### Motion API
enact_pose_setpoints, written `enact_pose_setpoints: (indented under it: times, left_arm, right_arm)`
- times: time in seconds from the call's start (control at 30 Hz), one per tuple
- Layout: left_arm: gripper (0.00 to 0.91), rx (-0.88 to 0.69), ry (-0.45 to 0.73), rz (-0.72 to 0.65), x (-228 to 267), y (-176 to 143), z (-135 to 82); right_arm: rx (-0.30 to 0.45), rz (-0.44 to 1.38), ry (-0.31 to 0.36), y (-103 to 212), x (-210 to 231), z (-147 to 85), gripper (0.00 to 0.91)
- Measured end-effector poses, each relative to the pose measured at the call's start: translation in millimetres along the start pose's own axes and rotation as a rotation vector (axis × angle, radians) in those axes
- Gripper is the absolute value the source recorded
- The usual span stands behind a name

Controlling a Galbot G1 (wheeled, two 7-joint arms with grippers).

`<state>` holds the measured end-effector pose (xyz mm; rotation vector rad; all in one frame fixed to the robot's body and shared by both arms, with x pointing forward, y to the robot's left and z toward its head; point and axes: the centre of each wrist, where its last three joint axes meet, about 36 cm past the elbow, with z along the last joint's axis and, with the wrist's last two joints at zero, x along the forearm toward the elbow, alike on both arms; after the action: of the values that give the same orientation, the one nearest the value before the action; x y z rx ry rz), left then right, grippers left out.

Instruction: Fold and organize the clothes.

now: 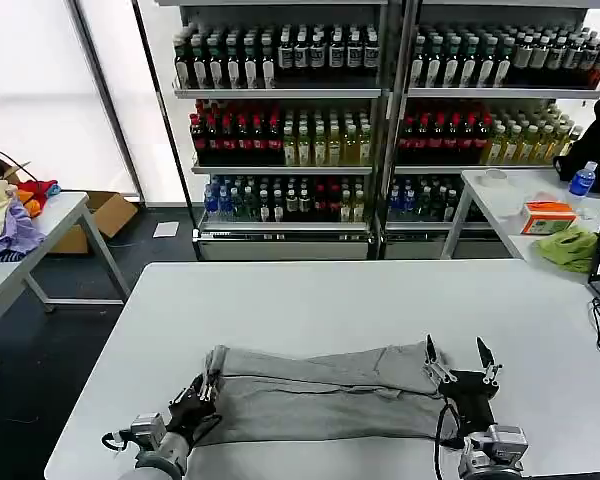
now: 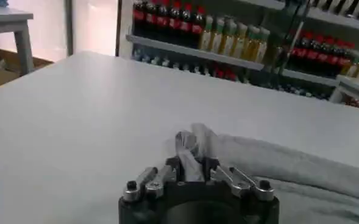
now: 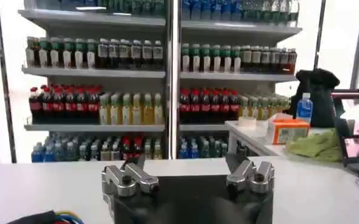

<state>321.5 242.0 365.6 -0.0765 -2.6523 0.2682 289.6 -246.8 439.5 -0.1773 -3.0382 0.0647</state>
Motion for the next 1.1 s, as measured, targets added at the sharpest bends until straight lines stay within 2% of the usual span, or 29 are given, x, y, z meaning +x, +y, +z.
enact_pose_setpoints:
  times: [0.33, 0.5, 0.7, 0.87, 0.97, 1.1]
  left_arm:
    - [0.000, -0.010, -0.042, 0.005, -1, 9, 3]
    - [0.000, -0.024, -0.091, -0.016, -2, 27, -10]
    - [0.000, -0.083, -0.172, -0.104, 0, 83, -45]
    - [0.000, -0.171, -0.250, -0.202, 8, 138, -92]
    - [0.000, -0.224, -0.284, -0.231, 16, 156, -112]
    - [0.000, -0.290, -0.311, -0.238, 24, 158, -128]
  right_arm:
    - [-0.002, 0.012, -0.012, -4, -7, -3, 0.907]
    - [-0.006, 0.016, -0.013, -6, -13, -4, 0.907]
    - [-0.012, 0.015, -0.015, -4, -19, -4, 0.907]
    - [-0.016, 0.018, -0.023, -4, -24, -5, 0.907]
    - [-0.019, 0.022, -0.024, -4, -24, -5, 0.907]
    - [-0.017, 0.028, -0.027, -6, -23, -7, 0.907]
